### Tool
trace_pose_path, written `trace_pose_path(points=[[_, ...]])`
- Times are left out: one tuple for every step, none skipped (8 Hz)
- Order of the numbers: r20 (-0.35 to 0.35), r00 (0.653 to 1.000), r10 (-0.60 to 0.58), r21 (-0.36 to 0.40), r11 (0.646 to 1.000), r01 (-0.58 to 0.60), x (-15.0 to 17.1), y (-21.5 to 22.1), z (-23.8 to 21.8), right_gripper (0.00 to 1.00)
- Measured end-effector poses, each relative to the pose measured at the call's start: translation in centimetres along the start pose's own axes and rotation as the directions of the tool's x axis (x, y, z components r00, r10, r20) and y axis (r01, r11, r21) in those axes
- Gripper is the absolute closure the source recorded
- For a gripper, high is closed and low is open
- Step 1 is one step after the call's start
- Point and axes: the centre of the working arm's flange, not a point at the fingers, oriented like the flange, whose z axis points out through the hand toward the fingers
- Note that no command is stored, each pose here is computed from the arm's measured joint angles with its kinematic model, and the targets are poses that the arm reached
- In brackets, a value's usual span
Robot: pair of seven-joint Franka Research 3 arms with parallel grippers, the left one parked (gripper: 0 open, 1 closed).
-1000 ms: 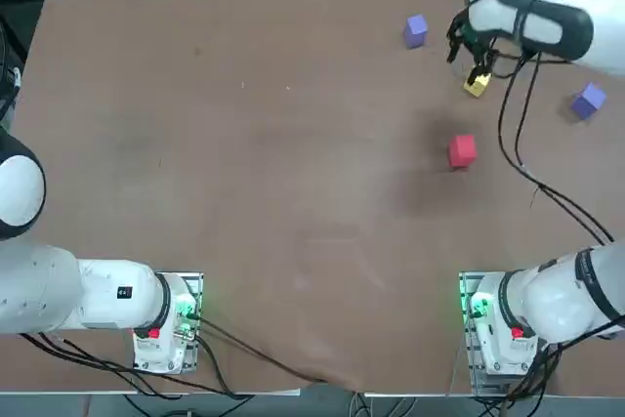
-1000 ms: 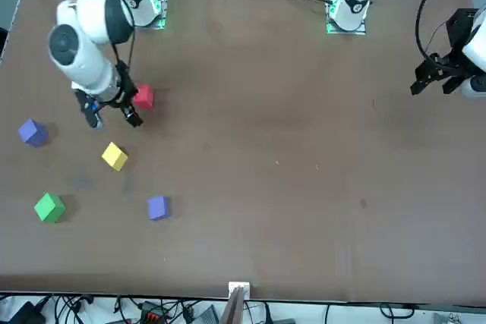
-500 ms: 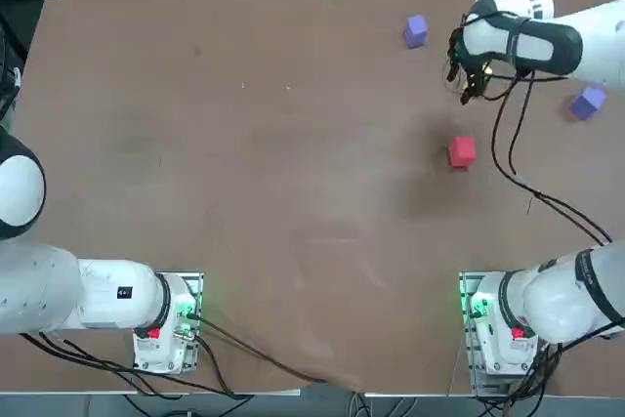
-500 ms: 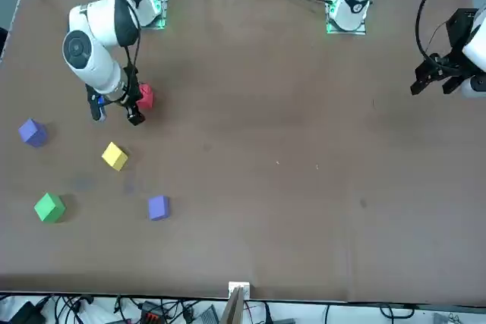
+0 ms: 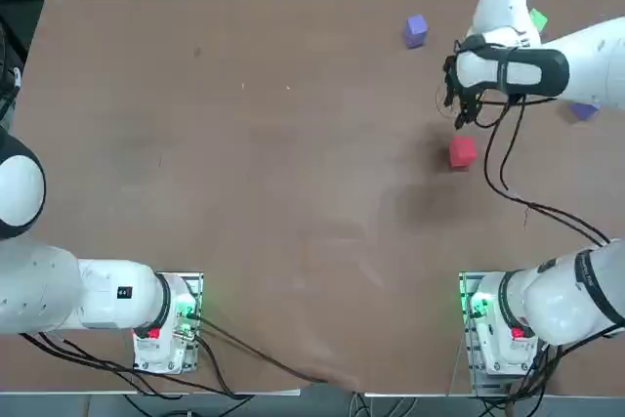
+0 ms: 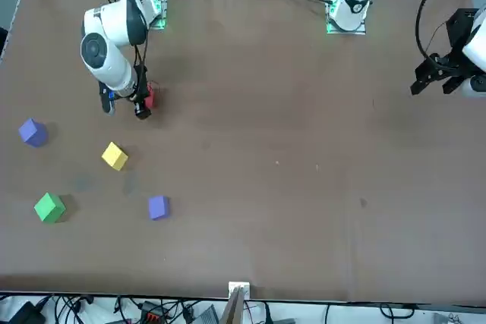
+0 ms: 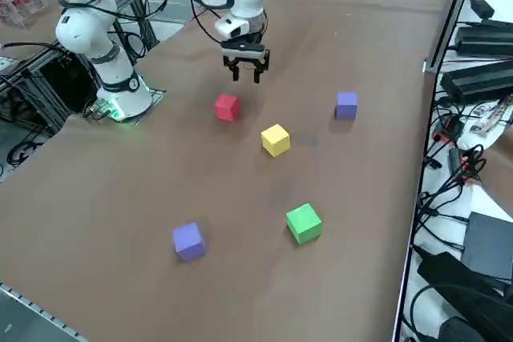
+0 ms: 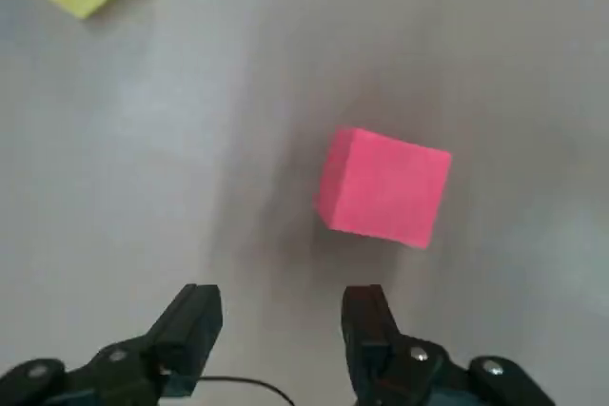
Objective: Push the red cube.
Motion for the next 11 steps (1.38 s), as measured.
trace_pose_path(points=[[-0.001, 1.0, 0.028, 0.003, 1.0, -0.028, -0.3, 0.6, 1.0, 0.23], [-0.003, 0.998, 0.061, 0.009, 0.998, -0.061, -0.8, 1.1, 2.0, 0.25], [-0.004, 0.996, 0.093, 0.011, 0.996, -0.093, -1.2, 1.6, 2.9, 0.25], [-0.008, 0.993, 0.115, 0.008, 0.993, -0.115, -1.8, 1.9, 3.7, 0.26], [-0.012, 0.992, 0.122, 0.001, 0.993, -0.122, -2.3, 2.0, 4.7, 0.26], [-0.017, 0.992, 0.121, -0.004, 0.993, -0.121, -2.7, 2.2, 5.6, 0.26], [-0.019, 0.993, 0.119, -0.003, 0.993, -0.119, -3.0, 2.5, 6.6, 0.26], [-0.02, 0.993, 0.118, 0.002, 0.993, -0.118, -3.1, 3.0, 7.4, 0.26], [-0.02, 0.993, 0.118, 0.006, 0.993, -0.118, -3.0, 3.5, 8.0, 0.26], [-0.02, 0.993, 0.12, 0.006, 0.993, -0.12, -2.9, 3.8, 8.5, 0.28], [-0.021, 0.992, 0.123, 0.003, 0.992, -0.123, -2.8, 4.0, 8.8, 0.29]])
